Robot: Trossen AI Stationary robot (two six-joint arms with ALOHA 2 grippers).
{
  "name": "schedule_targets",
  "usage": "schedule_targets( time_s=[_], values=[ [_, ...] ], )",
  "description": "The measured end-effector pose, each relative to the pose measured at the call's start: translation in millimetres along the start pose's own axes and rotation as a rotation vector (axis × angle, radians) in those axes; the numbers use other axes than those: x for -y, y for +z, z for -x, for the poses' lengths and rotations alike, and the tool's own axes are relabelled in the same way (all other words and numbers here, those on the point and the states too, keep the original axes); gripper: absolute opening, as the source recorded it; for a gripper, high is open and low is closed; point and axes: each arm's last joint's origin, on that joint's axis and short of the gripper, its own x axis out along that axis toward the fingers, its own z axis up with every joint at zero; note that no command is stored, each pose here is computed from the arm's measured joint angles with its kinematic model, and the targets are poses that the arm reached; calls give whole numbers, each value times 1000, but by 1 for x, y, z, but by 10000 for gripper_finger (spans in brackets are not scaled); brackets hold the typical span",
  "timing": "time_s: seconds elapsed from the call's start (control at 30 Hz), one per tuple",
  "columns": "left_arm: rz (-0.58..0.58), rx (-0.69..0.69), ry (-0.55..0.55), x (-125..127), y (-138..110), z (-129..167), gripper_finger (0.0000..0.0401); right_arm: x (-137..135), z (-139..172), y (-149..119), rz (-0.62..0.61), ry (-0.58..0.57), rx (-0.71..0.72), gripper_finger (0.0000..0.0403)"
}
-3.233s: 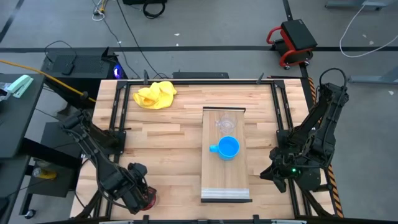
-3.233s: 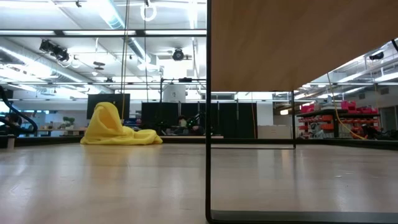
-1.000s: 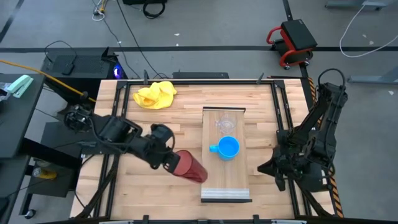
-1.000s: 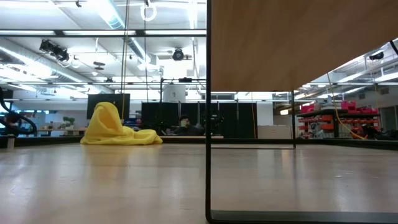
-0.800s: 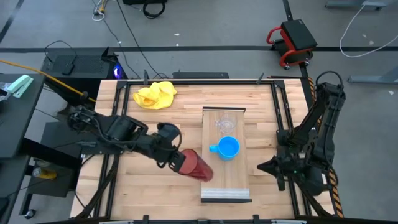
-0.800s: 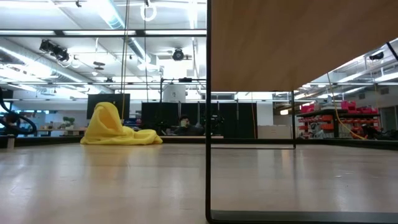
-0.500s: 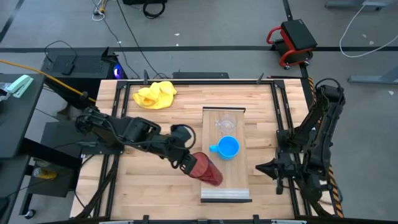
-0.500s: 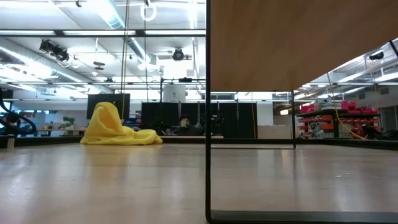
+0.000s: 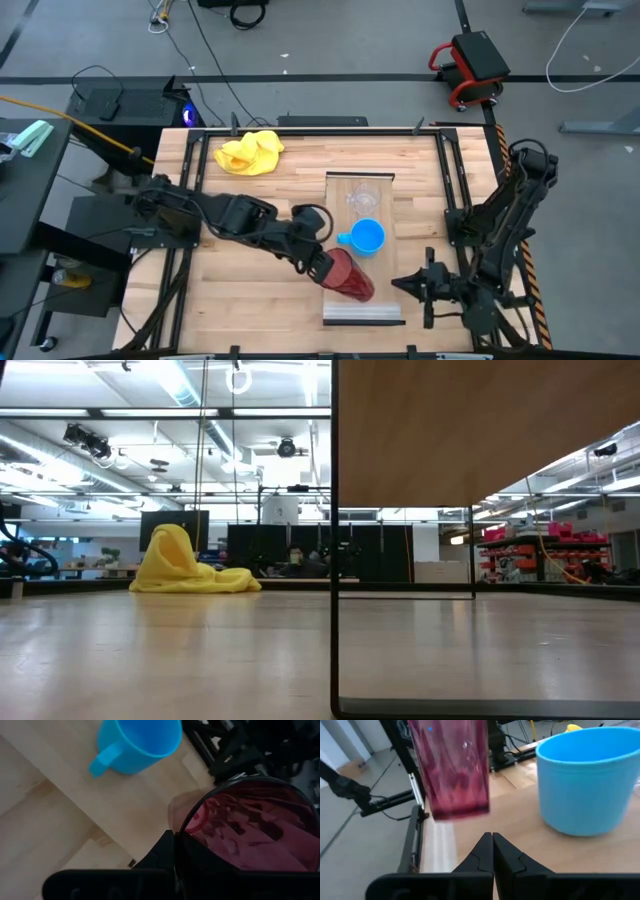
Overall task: Stack small to large cups/mugs on shelf
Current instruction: Put the red cup on the shelf
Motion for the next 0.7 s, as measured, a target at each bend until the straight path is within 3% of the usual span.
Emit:
schedule_targets(
  time_s=[0.23, 0.7],
  values=[
    [-17, -4, -4, 3, -1, -23, 12, -7, -9, -1, 1, 26, 0, 2],
    [-14, -19, 2, 2, 0, -30, 12, -10, -13, -1, 14, 64, -31, 1]
  ],
)
